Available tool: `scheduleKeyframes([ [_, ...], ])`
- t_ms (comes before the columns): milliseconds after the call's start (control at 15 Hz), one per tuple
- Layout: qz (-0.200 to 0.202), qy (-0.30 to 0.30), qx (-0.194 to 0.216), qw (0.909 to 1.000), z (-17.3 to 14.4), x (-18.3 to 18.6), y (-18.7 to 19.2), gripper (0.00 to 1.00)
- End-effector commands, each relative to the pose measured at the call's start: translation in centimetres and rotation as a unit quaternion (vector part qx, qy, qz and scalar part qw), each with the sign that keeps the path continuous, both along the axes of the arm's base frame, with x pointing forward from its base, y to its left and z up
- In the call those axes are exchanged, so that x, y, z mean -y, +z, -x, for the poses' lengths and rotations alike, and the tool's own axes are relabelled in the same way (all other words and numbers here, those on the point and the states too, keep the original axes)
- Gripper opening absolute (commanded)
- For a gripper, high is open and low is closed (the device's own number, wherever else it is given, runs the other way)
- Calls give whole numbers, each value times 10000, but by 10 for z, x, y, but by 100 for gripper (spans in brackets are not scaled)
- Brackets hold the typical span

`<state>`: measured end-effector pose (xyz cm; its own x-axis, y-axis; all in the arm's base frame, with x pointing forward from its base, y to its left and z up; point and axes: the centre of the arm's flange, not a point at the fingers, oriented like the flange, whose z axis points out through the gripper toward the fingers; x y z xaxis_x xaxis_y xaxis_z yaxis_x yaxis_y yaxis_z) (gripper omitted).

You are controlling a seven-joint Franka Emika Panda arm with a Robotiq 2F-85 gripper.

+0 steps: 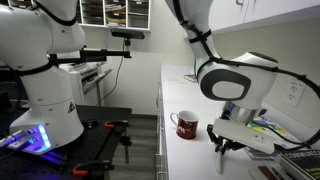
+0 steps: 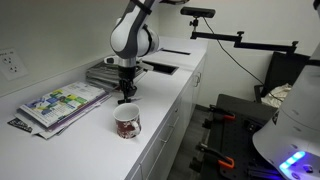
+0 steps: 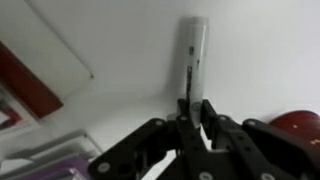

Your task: Put the marker in the mug

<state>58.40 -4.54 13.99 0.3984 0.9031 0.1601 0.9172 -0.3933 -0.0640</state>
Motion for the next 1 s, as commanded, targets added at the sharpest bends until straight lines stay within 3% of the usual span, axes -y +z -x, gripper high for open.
scheduleKeyframes([
  [0,-540,459,345,9969,12,5,20,5],
  [467,-1224,800,849,9856,22,9,46,5],
  [733,-2056,1001,1205,9660,26,10,64,5],
  [933,-2773,1259,1252,9442,29,16,71,5],
])
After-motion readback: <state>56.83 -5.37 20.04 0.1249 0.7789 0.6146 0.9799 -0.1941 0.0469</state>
